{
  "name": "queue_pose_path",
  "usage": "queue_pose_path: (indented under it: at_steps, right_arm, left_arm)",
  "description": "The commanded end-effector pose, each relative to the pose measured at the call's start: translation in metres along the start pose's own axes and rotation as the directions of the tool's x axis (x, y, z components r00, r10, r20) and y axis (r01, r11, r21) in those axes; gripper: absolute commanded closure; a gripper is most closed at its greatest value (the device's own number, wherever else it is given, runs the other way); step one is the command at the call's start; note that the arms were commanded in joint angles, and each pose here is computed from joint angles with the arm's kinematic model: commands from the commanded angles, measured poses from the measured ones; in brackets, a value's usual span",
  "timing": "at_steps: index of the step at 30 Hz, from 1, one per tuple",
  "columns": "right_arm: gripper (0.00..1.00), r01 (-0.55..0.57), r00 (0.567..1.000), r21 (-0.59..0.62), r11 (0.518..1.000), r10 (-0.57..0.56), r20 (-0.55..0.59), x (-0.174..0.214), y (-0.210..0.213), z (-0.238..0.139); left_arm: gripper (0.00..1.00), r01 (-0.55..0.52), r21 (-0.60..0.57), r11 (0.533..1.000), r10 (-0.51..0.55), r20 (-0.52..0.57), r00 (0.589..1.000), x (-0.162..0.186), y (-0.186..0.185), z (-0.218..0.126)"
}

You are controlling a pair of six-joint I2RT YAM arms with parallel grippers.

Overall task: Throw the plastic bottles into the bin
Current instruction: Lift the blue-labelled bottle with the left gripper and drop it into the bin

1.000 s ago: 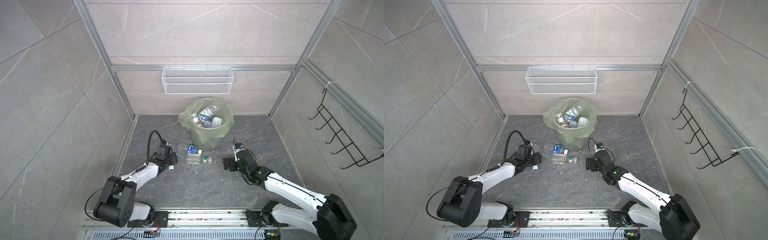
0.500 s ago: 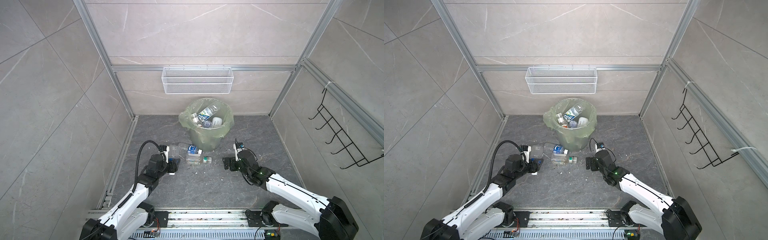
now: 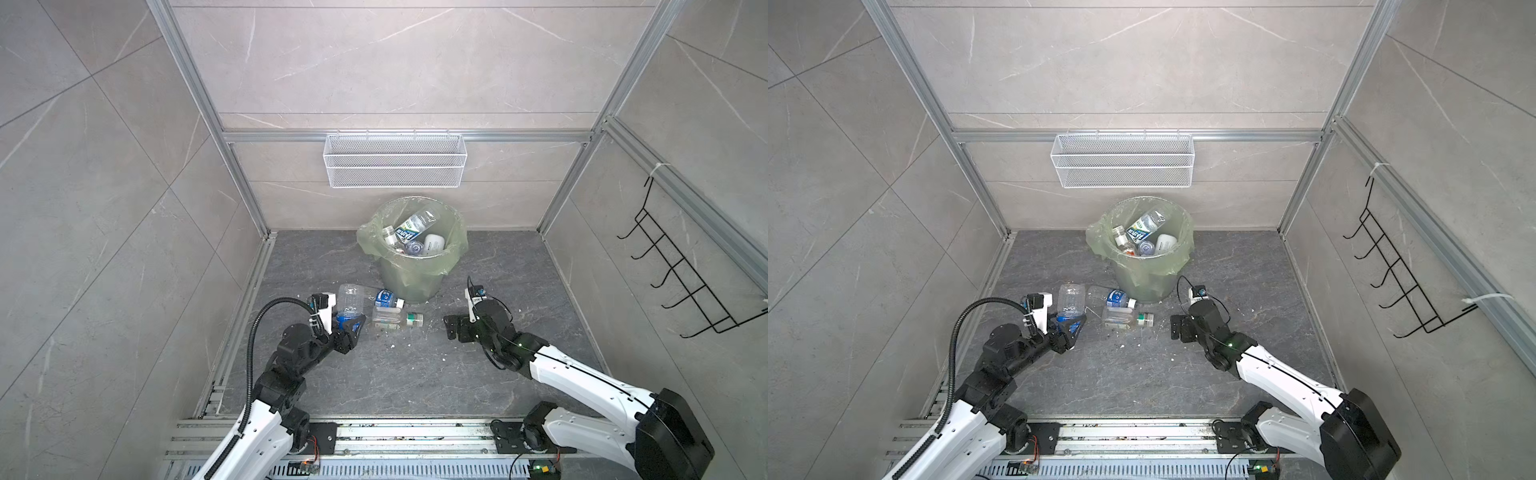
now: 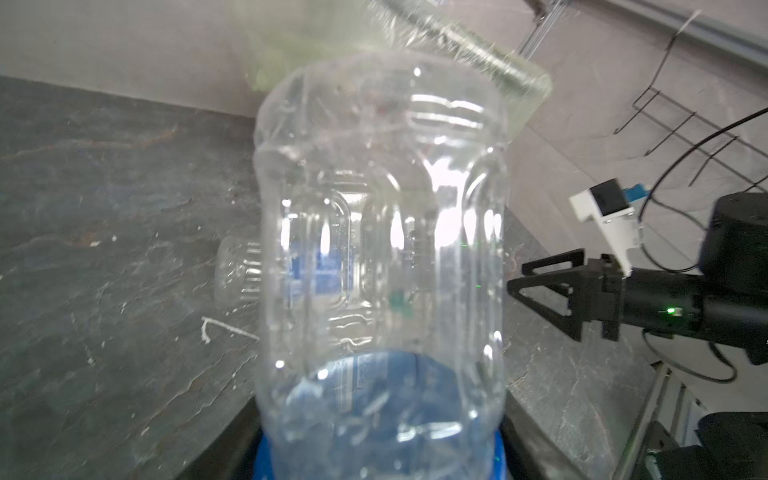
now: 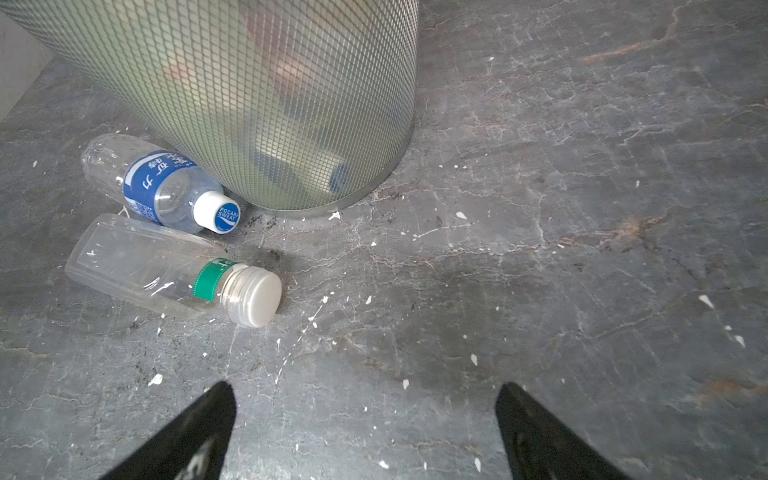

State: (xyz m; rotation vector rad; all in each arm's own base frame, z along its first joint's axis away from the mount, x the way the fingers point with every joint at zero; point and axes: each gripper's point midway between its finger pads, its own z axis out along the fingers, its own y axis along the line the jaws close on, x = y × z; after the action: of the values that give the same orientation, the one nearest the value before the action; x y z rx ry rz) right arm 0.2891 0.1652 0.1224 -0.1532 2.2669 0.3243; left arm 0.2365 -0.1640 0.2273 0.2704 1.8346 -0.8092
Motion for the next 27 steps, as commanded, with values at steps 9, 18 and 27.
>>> queue_pose_path:
  at_steps: [9,18,27]
  right_arm:
    - [0.00,-0.008,1.000,-0.045,0.999,0.009,0.019,-0.011,0.011,-0.006]
    - [0.00,-0.010,0.999,-0.050,0.999,0.012,0.035,-0.013,0.009,-0.014]
    - [0.00,-0.011,0.999,-0.082,0.997,0.014,0.041,-0.015,0.014,-0.017]
  left_arm:
    - [0.52,-0.139,0.166,0.976,0.125,0.088,0.988,-0.173,-0.092,0.082]
    - [0.00,-0.122,0.056,0.991,0.121,0.018,0.992,-0.240,-0.082,0.179]
    - [0.00,-0.140,0.039,0.989,0.130,0.190,0.973,-0.238,-0.087,0.103]
